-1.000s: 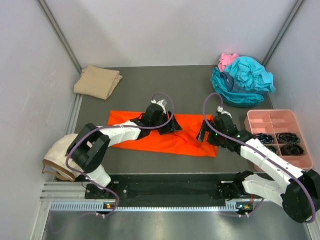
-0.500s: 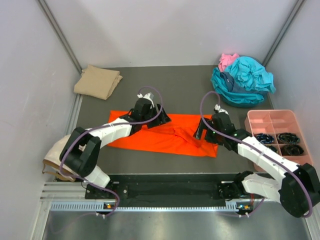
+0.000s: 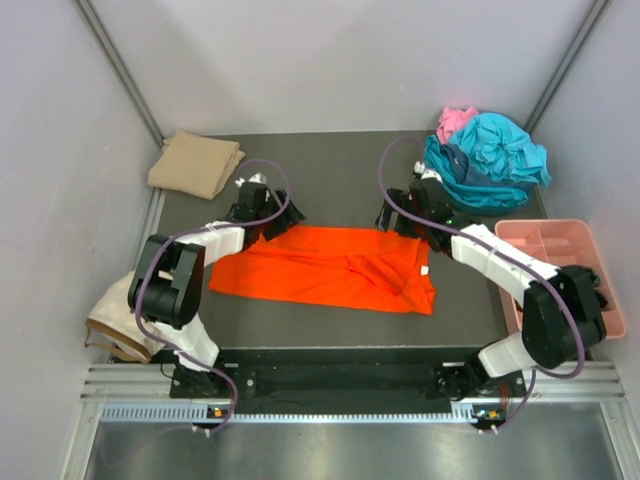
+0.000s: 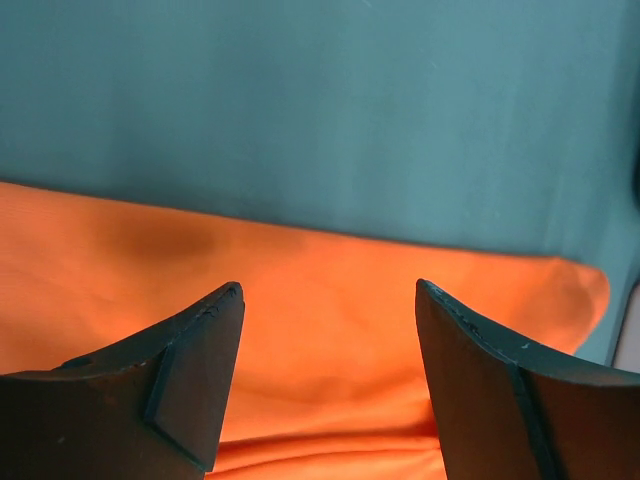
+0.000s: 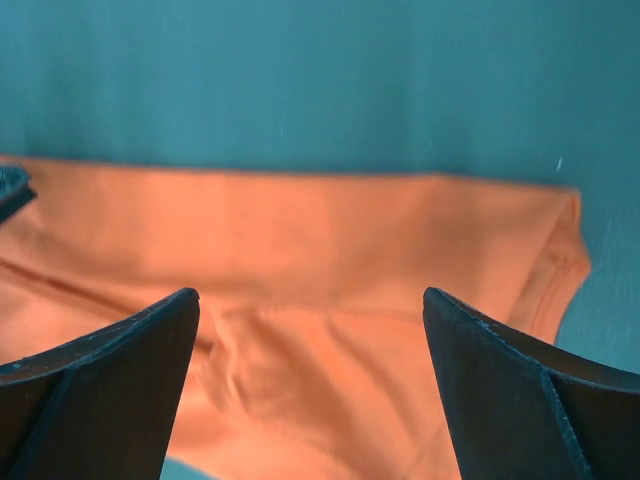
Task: Fold and stack the t-shirts
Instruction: Fold the other side of the tshirt into a rectangle, then rotate the tshirt 90 degrees
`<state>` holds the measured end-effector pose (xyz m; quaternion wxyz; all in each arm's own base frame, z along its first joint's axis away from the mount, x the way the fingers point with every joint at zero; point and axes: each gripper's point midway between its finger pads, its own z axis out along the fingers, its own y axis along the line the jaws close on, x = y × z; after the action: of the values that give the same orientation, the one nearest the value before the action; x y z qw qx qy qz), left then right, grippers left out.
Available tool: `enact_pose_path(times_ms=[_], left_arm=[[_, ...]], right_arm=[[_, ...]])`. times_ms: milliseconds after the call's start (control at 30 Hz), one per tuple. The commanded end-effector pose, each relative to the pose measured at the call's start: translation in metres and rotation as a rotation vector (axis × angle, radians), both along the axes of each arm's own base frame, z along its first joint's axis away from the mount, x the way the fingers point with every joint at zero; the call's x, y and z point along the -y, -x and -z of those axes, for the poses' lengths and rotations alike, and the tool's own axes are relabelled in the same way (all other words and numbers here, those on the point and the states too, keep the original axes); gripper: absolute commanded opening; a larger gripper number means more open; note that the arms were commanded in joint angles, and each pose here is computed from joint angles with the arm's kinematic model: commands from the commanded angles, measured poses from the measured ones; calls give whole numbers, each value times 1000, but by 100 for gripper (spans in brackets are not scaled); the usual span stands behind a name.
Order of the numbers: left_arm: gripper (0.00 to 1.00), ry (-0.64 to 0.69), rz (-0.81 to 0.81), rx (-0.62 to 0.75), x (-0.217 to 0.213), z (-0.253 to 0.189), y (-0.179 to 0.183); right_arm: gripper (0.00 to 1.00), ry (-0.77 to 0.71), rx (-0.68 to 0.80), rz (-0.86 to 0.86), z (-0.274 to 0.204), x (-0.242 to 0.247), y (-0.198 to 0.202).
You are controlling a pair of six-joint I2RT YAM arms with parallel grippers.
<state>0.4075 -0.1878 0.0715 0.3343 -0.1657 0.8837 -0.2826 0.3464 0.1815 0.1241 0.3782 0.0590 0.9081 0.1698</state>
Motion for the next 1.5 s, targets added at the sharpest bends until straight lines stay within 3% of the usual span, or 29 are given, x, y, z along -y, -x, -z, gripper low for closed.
enact_pose_path(times_ms=[0, 333, 767, 1000, 1267, 1467], left_arm=[[73, 33, 16, 95, -2, -22, -24], [73, 51, -6, 60, -10, -3, -25], [72, 42, -32, 36, -23, 7, -25], [72, 45, -28, 25, -23, 10, -26], [73, 43, -1, 77, -22, -10, -31], [80, 43, 199, 192, 12, -52, -49]], right_arm=[[93, -33, 73, 16, -17, 4, -41], [93, -22, -68, 43, 50, 10, -46], [93, 47, -216, 121, 85, 48, 27], [93, 93, -236, 130, 94, 57, 34], [93, 105, -168, 151, 59, 61, 21], [94, 145, -37, 192, -9, 82, 27]])
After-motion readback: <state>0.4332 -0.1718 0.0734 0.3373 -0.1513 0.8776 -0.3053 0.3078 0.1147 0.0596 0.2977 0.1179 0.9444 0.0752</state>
